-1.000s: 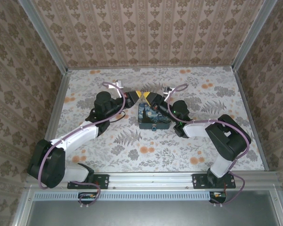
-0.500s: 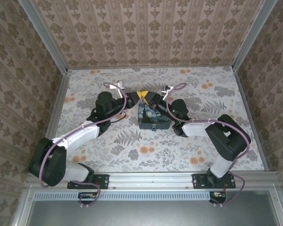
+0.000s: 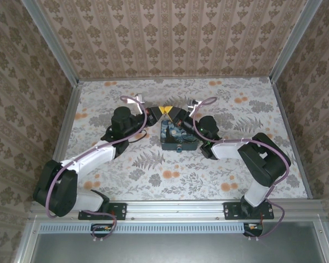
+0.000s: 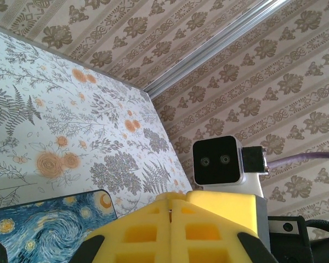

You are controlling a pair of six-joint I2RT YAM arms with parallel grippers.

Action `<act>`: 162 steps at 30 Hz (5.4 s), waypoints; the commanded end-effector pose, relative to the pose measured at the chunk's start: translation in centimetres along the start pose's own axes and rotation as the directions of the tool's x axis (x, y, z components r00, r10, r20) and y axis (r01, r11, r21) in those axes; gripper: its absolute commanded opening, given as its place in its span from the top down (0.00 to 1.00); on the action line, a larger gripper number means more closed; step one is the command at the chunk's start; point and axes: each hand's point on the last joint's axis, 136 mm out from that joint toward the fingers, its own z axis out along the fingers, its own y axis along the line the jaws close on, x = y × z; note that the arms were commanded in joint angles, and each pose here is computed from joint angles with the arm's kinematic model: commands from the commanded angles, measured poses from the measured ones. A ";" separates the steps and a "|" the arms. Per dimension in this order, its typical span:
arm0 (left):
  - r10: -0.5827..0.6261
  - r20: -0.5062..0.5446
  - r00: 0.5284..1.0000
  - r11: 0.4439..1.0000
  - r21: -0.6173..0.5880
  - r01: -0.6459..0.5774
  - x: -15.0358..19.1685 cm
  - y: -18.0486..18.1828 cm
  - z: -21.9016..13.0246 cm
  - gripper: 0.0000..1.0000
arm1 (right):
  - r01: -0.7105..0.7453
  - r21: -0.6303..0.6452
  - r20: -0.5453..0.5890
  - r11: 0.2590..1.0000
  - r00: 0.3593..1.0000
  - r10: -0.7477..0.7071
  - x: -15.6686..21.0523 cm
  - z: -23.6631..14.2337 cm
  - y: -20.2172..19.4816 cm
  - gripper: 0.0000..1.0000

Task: Unlock the padlock with the key

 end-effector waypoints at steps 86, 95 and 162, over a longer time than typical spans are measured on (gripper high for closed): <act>-0.037 0.043 0.998 0.999 0.001 0.037 -3.0 0.9 -0.3 0.55 | -0.021 -0.064 -0.095 0.998 0.995 0.015 2.0 0.1 1.3 1.00; -0.036 0.046 0.998 0.999 0.008 0.035 -3.0 0.9 0.0 0.67 | -0.026 -0.065 -0.102 0.998 0.995 0.019 2.2 0.1 1.2 1.00; -0.119 0.159 0.980 0.993 0.014 0.119 -3.9 0.0 -0.1 1.00 | -0.030 -0.062 -0.035 0.998 0.999 0.028 1.2 1.5 0.9 0.61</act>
